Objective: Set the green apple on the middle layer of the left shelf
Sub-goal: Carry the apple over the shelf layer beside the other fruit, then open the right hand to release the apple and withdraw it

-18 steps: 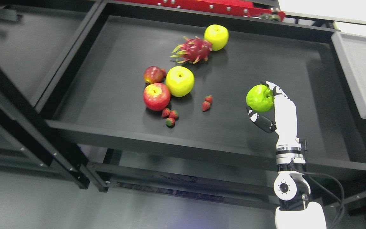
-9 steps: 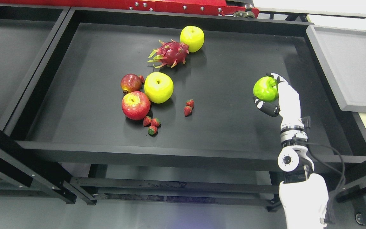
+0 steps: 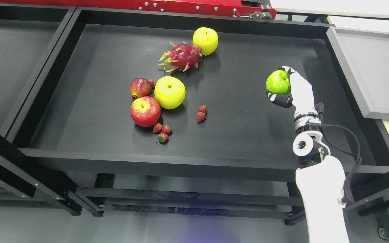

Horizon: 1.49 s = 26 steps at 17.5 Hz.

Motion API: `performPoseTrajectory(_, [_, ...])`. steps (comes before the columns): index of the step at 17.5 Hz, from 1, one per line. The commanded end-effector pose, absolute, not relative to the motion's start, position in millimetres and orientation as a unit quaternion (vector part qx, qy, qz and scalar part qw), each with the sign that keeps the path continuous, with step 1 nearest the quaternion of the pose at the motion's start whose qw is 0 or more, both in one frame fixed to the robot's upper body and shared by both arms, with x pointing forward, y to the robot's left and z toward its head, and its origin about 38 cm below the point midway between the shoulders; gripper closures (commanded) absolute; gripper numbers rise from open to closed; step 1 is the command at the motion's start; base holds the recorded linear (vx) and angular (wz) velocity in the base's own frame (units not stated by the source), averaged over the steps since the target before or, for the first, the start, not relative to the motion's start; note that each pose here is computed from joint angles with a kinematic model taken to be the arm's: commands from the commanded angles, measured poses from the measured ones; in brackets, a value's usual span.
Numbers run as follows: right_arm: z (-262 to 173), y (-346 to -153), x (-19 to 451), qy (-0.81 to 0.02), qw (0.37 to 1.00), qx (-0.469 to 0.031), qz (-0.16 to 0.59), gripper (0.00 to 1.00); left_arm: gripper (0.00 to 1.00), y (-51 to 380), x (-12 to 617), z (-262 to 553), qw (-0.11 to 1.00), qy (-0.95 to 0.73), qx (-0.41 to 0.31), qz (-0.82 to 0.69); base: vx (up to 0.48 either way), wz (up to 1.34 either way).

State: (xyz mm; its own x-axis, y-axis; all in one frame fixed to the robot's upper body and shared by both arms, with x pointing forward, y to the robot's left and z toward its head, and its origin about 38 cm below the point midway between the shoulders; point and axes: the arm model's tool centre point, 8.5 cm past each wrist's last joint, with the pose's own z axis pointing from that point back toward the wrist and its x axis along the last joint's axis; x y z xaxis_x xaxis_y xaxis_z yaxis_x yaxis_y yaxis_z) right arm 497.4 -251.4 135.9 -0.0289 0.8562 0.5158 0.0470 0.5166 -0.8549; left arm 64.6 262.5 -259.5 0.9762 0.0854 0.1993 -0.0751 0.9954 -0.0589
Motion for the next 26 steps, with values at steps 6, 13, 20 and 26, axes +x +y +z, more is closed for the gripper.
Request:
performPoseTrajectory(6, [87.0, -254.7, 503.0, -0.642, 0.675, -0.242, 0.271, 0.00, 0.00, 273.8, 64.8, -258.6, 0.994, -0.102, -0.017, 0.040, -0.001, 0.00])
performPoseTrajectory(13, [120.3, -232.4, 452.5, -0.750, 0.635, -0.127, 0.139, 0.00, 0.00, 273.8, 64.8, -258.6, 0.994, -0.102, -0.017, 0.040, 0.000, 0.00])
performPoseTrajectory(20, [79.1, -221.9, 411.4, -0.735, 0.669, -0.049, 0.097, 0.00, 0.00, 273.8, 64.8, -258.6, 0.994, -0.102, -0.017, 0.040, 0.000, 0.00])
performPoseTrajectory(26, [85.2, -211.7, 381.0, -0.742, 0.662, -0.041, 0.100, 0.00, 0.00, 273.8, 64.8, -258.6, 0.994, -0.102, -0.017, 0.040, 0.000, 0.00])
